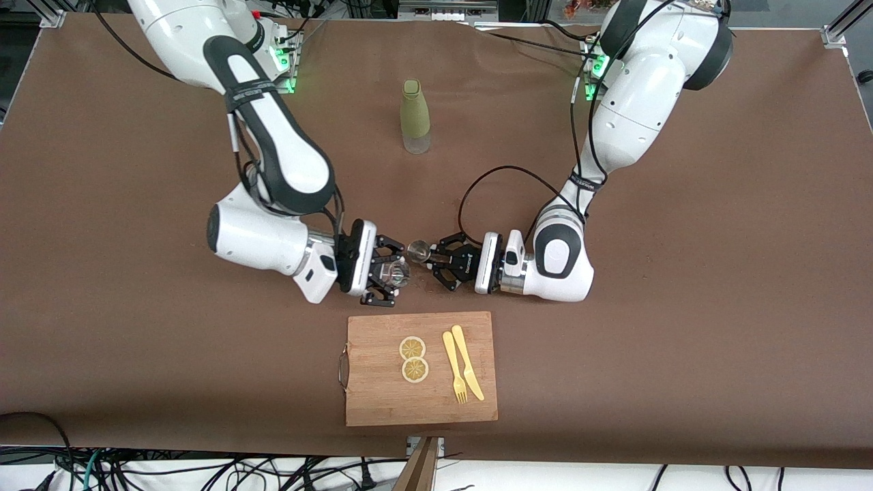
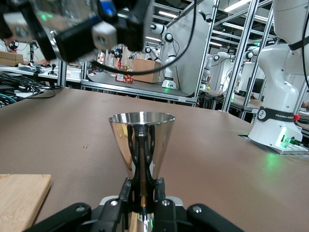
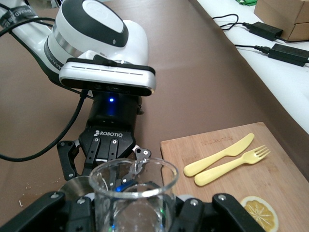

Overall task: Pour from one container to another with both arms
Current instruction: 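Tilt the glass cup with the right gripper, pouring into the held jigger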

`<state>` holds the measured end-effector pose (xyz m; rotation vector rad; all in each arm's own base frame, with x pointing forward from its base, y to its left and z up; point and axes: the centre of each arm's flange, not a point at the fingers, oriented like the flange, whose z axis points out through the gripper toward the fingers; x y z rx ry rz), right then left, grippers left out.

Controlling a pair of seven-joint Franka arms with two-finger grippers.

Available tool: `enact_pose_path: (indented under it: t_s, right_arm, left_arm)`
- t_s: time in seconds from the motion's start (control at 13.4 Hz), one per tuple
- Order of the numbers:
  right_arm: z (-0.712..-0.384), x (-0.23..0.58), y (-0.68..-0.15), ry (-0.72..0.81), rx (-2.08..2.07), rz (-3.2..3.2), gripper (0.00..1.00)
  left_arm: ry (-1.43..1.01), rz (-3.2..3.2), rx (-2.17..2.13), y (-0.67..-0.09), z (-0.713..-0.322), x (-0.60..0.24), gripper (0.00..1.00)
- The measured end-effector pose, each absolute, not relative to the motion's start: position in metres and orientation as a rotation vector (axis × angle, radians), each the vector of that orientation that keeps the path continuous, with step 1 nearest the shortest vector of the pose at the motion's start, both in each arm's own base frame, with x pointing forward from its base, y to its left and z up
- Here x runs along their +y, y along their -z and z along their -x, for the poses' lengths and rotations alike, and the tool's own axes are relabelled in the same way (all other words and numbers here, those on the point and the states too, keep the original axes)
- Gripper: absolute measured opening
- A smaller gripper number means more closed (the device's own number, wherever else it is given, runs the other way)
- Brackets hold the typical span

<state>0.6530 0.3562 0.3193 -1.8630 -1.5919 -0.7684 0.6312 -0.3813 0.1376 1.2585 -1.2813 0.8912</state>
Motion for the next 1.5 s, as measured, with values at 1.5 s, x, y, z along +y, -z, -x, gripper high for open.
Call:
enact_pose_path:
  t_s: [1.5]
  right_arm:
    - [-0.614, 0.373, -0.346, 0.59, -1.959, 1.965, 0.13]
  left_arm:
    - [-0.916, -1.279, -1.291, -0.145, -0.64, -0.379, 0.21]
